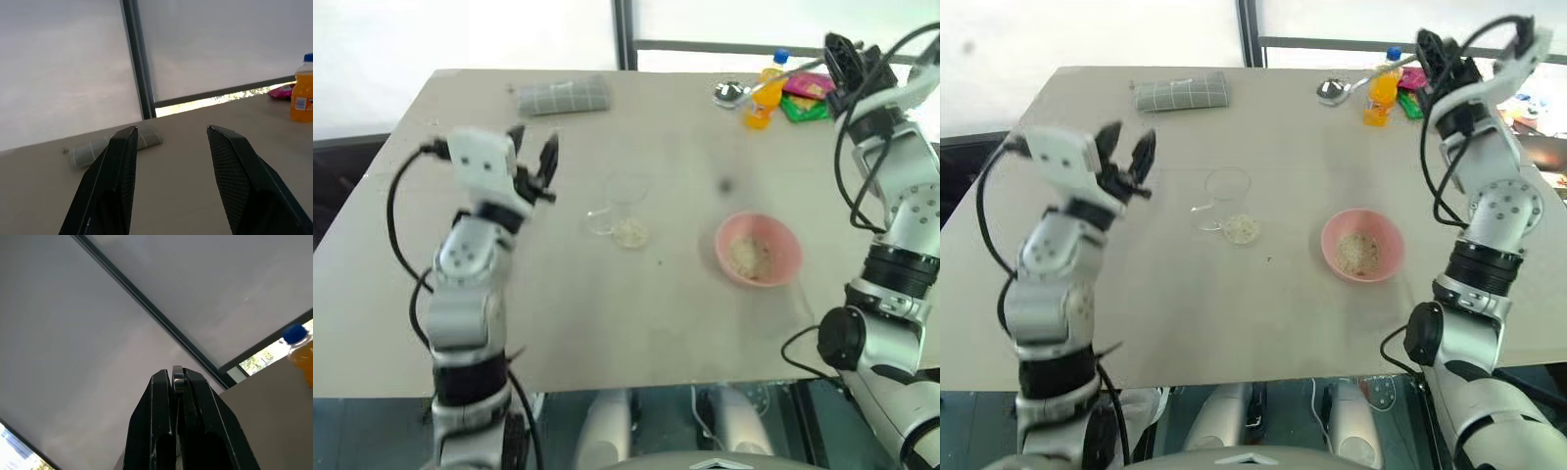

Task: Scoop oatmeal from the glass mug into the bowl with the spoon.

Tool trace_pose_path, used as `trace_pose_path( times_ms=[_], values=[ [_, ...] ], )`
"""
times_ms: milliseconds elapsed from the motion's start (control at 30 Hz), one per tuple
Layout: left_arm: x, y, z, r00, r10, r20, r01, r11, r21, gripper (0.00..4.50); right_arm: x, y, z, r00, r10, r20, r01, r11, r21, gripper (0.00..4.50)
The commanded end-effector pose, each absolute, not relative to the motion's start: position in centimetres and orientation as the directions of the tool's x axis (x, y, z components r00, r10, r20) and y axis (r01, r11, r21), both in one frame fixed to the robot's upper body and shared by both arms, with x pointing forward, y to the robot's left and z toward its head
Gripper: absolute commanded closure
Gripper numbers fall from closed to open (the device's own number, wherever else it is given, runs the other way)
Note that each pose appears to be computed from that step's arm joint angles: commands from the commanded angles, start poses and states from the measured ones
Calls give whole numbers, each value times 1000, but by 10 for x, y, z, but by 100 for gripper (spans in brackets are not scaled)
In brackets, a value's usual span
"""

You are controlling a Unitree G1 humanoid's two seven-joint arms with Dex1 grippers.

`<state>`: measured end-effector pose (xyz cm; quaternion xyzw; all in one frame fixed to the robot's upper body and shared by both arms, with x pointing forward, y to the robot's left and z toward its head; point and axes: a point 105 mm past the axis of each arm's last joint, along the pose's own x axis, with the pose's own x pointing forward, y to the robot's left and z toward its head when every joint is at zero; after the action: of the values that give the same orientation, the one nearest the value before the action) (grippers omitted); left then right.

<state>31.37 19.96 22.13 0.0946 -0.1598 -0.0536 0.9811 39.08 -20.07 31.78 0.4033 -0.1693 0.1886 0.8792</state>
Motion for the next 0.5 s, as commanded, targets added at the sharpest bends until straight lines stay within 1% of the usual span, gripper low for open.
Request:
trace_pose_path(
  times_ms=[33,133,233,400,500],
  values=[
    [289,190,215,939,-135,317,61,970,233,219,384,-214,335,848,157,506,-483,620,619,450],
    [278,186,187,961,-126,245,74,974,212,219,384,-219,338,849,144,508,-475,630,615,450],
    [276,170,170,958,-209,195,159,957,242,219,383,-221,339,851,137,508,-467,640,610,450],
    [282,161,151,953,-263,153,204,925,321,219,380,-223,341,851,133,508,-459,657,598,450],
    [290,163,147,957,-246,157,188,931,312,219,377,-224,341,852,129,508,-455,663,595,450]
  ],
)
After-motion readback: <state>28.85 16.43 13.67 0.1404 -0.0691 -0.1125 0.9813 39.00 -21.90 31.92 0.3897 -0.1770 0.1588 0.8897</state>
